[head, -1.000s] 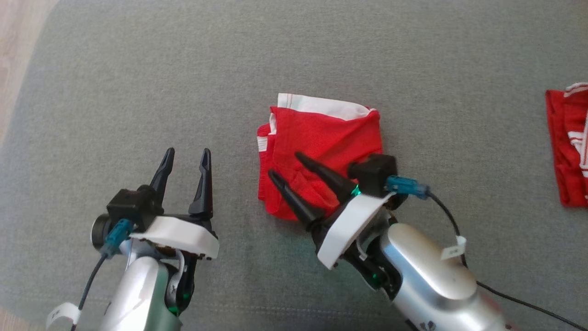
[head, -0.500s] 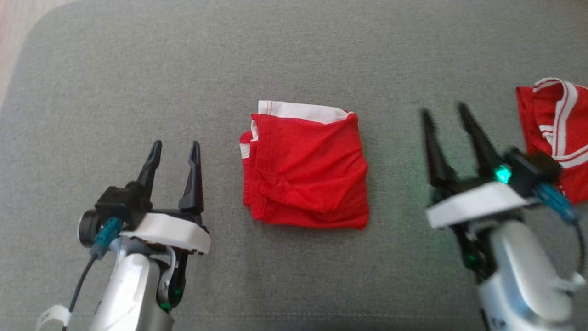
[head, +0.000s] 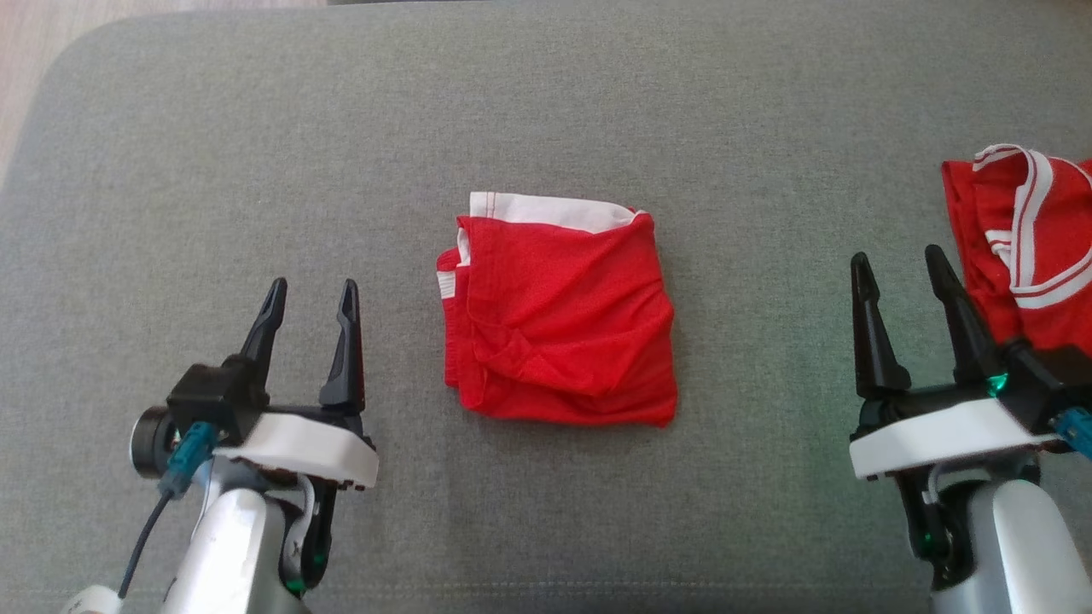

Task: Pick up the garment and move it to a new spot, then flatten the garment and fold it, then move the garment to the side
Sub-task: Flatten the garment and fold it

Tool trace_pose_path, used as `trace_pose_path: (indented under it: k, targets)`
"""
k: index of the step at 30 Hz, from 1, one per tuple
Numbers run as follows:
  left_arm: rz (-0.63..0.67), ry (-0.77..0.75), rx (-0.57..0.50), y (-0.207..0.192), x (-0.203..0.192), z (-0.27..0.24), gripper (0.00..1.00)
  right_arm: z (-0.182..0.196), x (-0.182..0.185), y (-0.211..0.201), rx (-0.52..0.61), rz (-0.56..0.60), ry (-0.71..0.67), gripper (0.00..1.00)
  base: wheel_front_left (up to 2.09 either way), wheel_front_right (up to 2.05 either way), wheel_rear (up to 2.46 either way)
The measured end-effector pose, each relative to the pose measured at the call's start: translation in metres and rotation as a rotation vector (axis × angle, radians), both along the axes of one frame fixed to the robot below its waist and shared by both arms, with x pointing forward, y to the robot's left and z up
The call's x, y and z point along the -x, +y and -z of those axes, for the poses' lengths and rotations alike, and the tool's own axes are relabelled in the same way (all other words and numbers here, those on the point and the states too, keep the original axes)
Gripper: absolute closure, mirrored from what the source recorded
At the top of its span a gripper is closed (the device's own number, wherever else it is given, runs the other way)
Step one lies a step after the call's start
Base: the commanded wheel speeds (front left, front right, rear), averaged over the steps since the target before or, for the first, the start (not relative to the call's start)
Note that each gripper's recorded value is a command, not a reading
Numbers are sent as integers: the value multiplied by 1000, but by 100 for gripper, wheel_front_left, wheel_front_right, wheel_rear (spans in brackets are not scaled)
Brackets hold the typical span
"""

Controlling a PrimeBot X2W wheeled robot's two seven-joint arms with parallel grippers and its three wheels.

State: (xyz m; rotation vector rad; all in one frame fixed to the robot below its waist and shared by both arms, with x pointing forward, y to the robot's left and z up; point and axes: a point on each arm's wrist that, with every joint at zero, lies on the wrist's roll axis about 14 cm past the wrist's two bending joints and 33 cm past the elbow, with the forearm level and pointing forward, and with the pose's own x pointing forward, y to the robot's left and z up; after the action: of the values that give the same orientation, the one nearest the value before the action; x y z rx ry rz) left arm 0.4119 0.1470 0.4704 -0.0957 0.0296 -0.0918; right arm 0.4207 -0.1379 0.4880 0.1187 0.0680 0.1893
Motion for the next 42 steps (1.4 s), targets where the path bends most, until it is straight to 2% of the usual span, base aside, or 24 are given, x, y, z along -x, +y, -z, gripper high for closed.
trace_pose_path:
  k: [13,14,15,16,19,21,26,36,42]
  targets:
    - [9,8,-7,-2,1,3,0,6,1,-1,6,4,41,0,0,0,0]
    - [6,10,-8,-1,2,3,0,10,1,3,5,-7,54,4,0,0,0]
    - [2,12,-9,0,2,3,0,15,0,8,5,-23,71,69,0,0,0]
    - [-2,13,-10,2,3,4,0,21,1,16,2,-45,94,100,0,0,0]
    - [-15,19,-13,6,5,5,0,39,4,56,-35,-158,161,100,0,0,0]
    - [-25,21,-17,10,4,6,0,48,5,105,-68,-300,201,100,0,0,0]
    - [-50,19,-14,18,4,4,0,64,7,162,-83,-475,263,100,0,0,0]
    - [-106,53,-12,33,15,12,0,109,43,214,-52,-681,447,100,0,0,0]
    - [-104,46,-9,32,14,10,0,105,52,226,-46,-744,436,100,0,0,0]
